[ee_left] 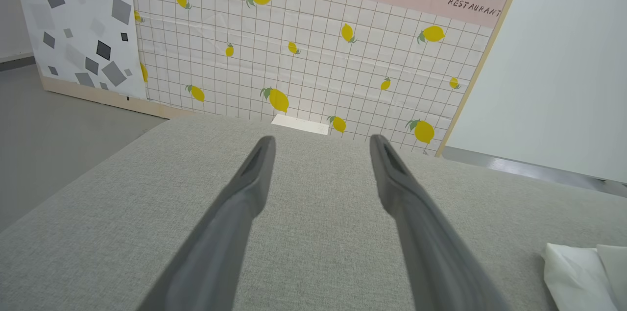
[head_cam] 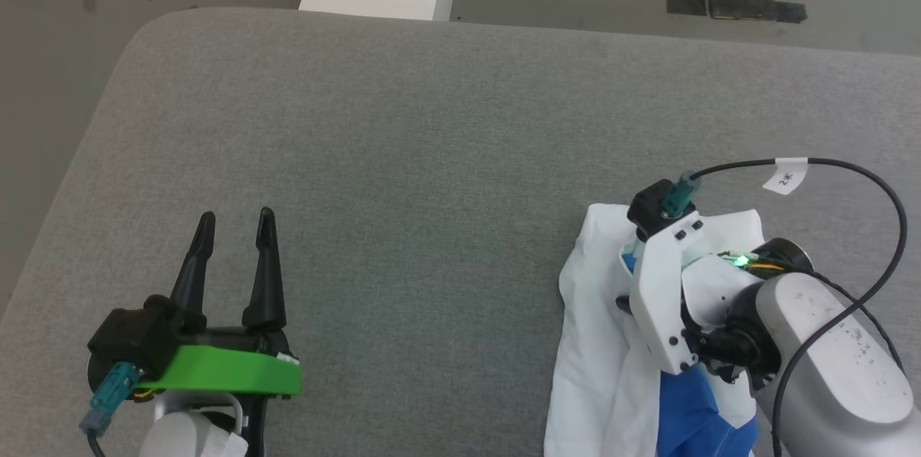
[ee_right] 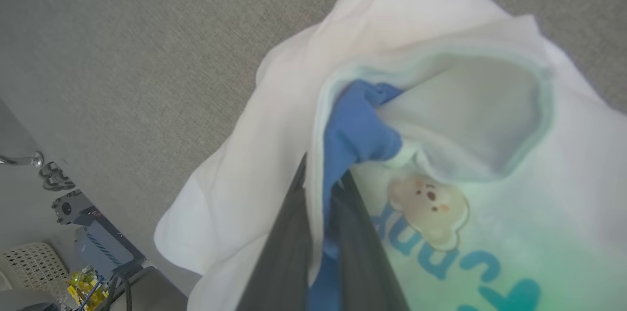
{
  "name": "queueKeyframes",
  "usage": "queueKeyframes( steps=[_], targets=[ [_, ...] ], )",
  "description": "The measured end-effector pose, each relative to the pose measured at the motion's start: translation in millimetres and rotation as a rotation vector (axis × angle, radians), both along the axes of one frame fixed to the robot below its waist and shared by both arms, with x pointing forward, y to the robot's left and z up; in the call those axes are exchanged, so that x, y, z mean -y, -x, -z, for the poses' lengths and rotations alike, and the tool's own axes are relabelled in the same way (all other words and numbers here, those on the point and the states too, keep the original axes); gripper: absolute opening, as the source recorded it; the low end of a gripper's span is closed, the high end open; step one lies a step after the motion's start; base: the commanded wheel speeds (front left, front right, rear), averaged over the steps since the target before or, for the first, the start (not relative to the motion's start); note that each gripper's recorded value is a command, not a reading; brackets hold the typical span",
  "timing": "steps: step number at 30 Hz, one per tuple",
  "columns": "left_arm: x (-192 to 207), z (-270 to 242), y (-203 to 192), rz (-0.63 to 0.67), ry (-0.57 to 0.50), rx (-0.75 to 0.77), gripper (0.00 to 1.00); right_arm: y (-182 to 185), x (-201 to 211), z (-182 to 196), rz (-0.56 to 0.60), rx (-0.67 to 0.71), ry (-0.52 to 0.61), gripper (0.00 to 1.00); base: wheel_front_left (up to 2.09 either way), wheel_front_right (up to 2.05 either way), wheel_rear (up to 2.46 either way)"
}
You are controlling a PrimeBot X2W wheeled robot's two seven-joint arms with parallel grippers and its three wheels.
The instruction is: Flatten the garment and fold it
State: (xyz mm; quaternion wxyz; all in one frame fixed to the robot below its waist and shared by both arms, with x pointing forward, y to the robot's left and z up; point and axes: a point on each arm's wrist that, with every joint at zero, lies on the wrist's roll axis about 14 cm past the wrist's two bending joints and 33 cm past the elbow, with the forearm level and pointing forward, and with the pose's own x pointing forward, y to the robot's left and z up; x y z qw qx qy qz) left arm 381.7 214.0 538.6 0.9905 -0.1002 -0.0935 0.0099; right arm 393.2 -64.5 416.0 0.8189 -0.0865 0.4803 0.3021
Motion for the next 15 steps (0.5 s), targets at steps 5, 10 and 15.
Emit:
queueKeyframes(
  steps=[5, 10, 15],
  targets=[
    [-4, 3, 2, -0.014, 0.006, -0.010, 1.00, -2, -5, 10, -0.013, -0.006, 0.002, 0.80, 0.00, 0.00, 0.00],
    [-5, 2, 4, -0.018, 0.008, -0.008, 1.00, -3, -27, -4, -0.075, 0.056, -0.040, 1.00, 0.00, 0.00, 0.00],
    [-1, -2, 4, -0.008, 0.011, 0.004, 1.00, -2, -46, -34, -0.142, 0.149, -0.087, 1.00, 0.00, 0.00, 0.00]
  ],
)
